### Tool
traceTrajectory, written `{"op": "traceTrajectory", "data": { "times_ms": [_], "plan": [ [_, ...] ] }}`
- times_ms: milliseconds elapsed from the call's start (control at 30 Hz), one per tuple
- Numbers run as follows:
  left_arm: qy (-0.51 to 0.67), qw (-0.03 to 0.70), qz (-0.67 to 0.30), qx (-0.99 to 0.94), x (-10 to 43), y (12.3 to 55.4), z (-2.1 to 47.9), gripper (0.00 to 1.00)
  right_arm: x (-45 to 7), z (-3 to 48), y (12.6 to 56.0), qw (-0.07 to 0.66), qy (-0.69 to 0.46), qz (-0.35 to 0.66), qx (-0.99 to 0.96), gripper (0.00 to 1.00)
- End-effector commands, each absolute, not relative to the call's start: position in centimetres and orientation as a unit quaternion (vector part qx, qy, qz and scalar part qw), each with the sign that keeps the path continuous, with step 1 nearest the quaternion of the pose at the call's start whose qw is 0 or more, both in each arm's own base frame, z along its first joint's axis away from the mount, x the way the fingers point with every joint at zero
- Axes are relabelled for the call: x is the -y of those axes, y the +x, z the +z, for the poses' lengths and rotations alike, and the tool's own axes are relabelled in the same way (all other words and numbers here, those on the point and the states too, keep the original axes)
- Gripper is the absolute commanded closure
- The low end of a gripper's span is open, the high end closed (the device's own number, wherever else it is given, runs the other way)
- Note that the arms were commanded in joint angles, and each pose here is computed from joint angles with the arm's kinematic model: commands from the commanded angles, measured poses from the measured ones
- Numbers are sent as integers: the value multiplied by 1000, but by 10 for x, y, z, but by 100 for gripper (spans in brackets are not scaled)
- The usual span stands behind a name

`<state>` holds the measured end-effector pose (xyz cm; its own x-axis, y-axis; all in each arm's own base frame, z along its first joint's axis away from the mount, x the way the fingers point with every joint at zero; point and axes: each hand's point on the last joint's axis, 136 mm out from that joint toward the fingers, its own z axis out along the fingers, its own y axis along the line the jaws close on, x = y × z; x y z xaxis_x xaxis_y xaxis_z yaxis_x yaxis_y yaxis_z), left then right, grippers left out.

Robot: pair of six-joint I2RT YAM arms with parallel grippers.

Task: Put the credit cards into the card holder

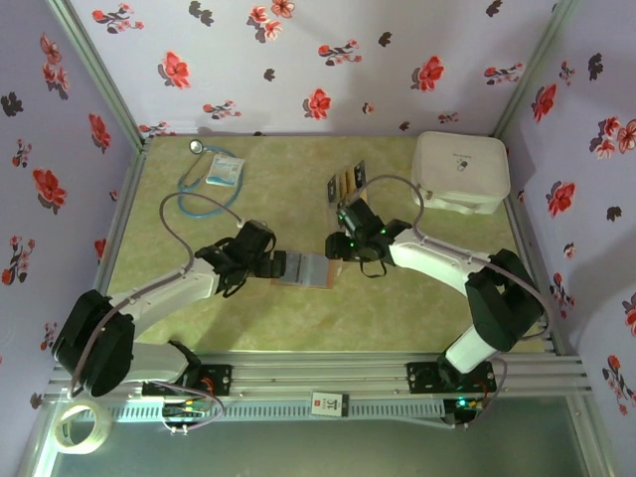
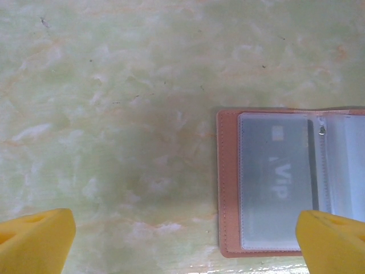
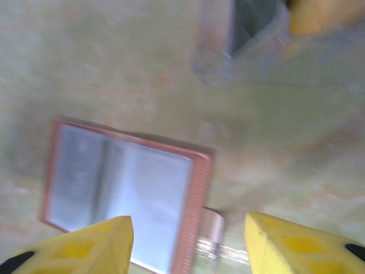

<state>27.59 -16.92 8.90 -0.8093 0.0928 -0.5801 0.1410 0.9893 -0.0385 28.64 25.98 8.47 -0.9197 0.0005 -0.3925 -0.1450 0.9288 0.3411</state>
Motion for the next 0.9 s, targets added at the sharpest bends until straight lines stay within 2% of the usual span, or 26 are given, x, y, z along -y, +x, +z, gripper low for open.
{"op": "traceTrajectory", "data": {
  "times_ms": [0, 167, 233, 300, 367, 467, 667, 700, 733, 800, 867],
  "plan": [
    [62, 310, -43, -948, 175, 287, 96, 0, -251, 67, 279, 187, -49, 159, -968, 46],
    [61, 304, -41, -950, 175, 286, 91, 0, -252, 49, 273, 167, -53, 163, -971, 53],
    [61, 301, -40, -951, 175, 286, 89, 0, -252, 45, 270, 162, -56, 163, -972, 60],
    [60, 300, -39, -951, 174, 285, 88, 0, -250, 41, 268, 159, -61, 163, -972, 71],
    [60, 298, -40, -952, 174, 285, 87, 0, -247, 39, 267, 155, -65, 160, -973, 86],
    [61, 297, -42, -952, 176, 284, 86, 0, -239, 40, 268, 155, -70, 153, -973, 100],
    [60, 296, -50, -952, 179, 283, 86, 0, -222, 48, 274, 159, -68, 149, -974, 100],
    [59, 297, -51, -952, 180, 284, 86, 0, -221, 51, 275, 161, -70, 149, -973, 98],
    [60, 297, -52, -952, 181, 284, 86, 0, -221, 54, 275, 161, -72, 149, -973, 91],
    [59, 298, -53, -951, 182, 284, 86, 0, -224, 66, 277, 167, -82, 157, -970, 62],
    [60, 299, -55, -951, 182, 284, 86, 0, -225, 83, 279, 181, -91, 159, -966, 46]
  ]
}}
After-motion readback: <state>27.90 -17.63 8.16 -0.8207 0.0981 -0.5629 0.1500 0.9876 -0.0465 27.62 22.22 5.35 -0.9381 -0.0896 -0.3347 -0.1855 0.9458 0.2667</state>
